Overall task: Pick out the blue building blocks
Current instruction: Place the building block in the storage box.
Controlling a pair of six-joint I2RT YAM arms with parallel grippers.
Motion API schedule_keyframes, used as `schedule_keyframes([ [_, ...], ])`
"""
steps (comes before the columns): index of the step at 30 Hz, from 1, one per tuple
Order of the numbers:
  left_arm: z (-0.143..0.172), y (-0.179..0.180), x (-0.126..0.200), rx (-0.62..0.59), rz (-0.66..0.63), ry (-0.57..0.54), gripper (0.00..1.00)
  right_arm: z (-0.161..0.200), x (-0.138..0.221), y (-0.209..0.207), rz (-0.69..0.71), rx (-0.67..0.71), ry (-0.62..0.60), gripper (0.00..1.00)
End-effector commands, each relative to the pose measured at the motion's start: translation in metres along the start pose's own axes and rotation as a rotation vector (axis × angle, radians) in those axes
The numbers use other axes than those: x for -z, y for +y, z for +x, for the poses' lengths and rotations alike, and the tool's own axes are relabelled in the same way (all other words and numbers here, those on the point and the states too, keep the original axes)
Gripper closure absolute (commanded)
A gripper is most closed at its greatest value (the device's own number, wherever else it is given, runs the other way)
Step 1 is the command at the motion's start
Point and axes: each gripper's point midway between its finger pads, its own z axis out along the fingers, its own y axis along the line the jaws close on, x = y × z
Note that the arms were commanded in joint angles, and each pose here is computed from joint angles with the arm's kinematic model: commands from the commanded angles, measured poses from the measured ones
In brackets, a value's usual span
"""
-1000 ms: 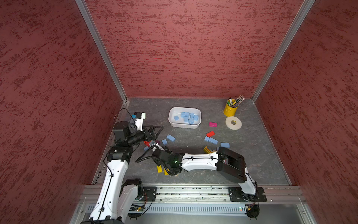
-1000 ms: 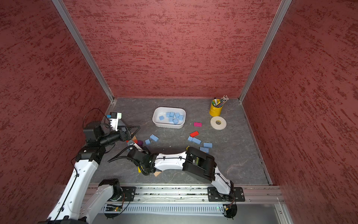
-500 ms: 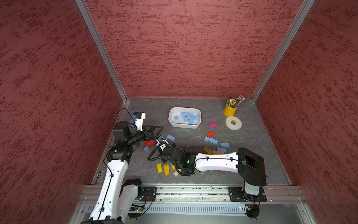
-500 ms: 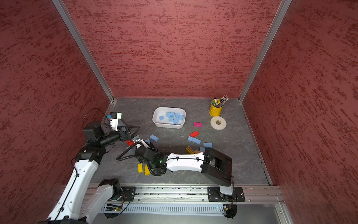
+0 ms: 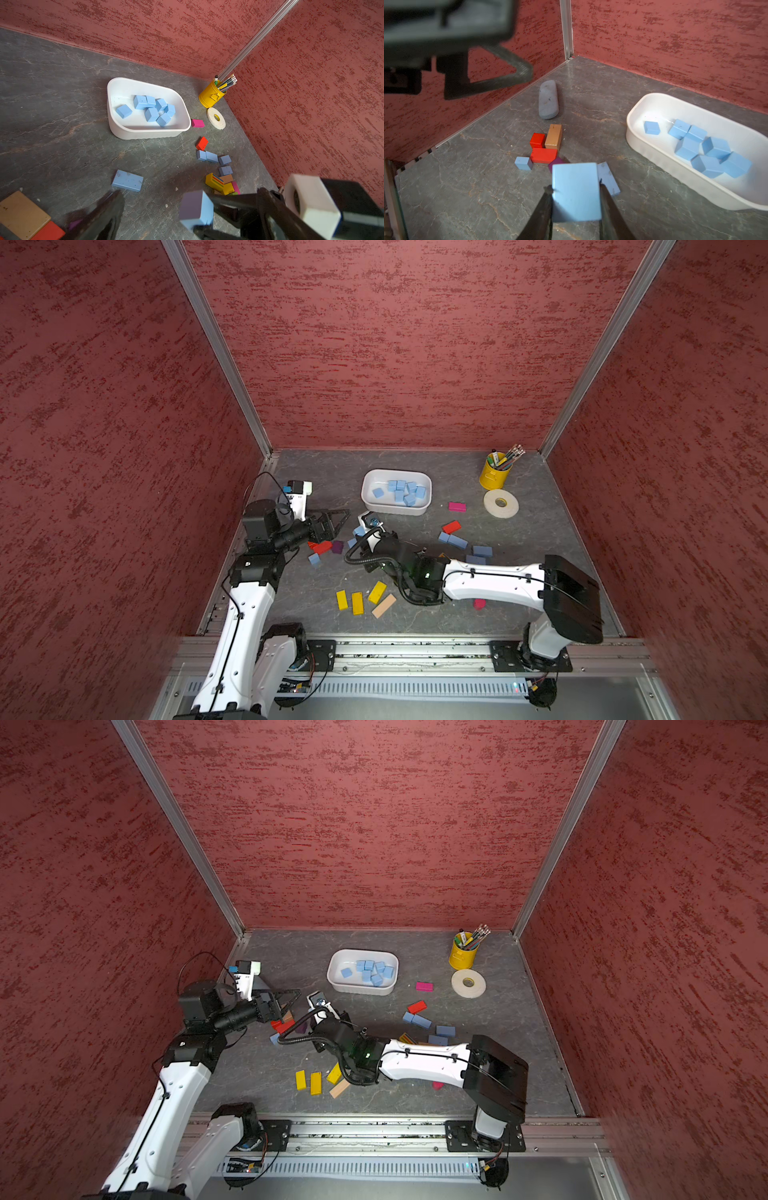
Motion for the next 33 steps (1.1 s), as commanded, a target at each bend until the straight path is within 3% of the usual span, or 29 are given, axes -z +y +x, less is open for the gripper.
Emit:
schedule_keyframes([
  [1,-0.009,-0.004,0.004,-0.030,-0.004,-0.024,0.00,-0.032,0.006,-0.019,0.029,-0.067,-0.083,0.93],
  [8,-0.009,-0.003,0.004,-0.031,-0.005,-0.025,0.00,-0.041,-0.013,-0.055,0.080,-0.109,-0.072,0.93],
  [16,-0.009,-0.003,0.004,-0.027,-0.005,-0.023,0.00,-0.039,-0.062,-0.084,0.142,-0.150,0.046,0.92],
  [24,-0.009,-0.004,0.005,-0.029,-0.005,-0.026,0.00,-0.015,-0.122,-0.121,0.223,-0.213,0.224,0.92],
  [33,-0.010,-0.005,0.005,-0.033,-0.002,-0.029,0.00,0.009,-0.169,-0.169,0.294,-0.267,0.306,0.91],
])
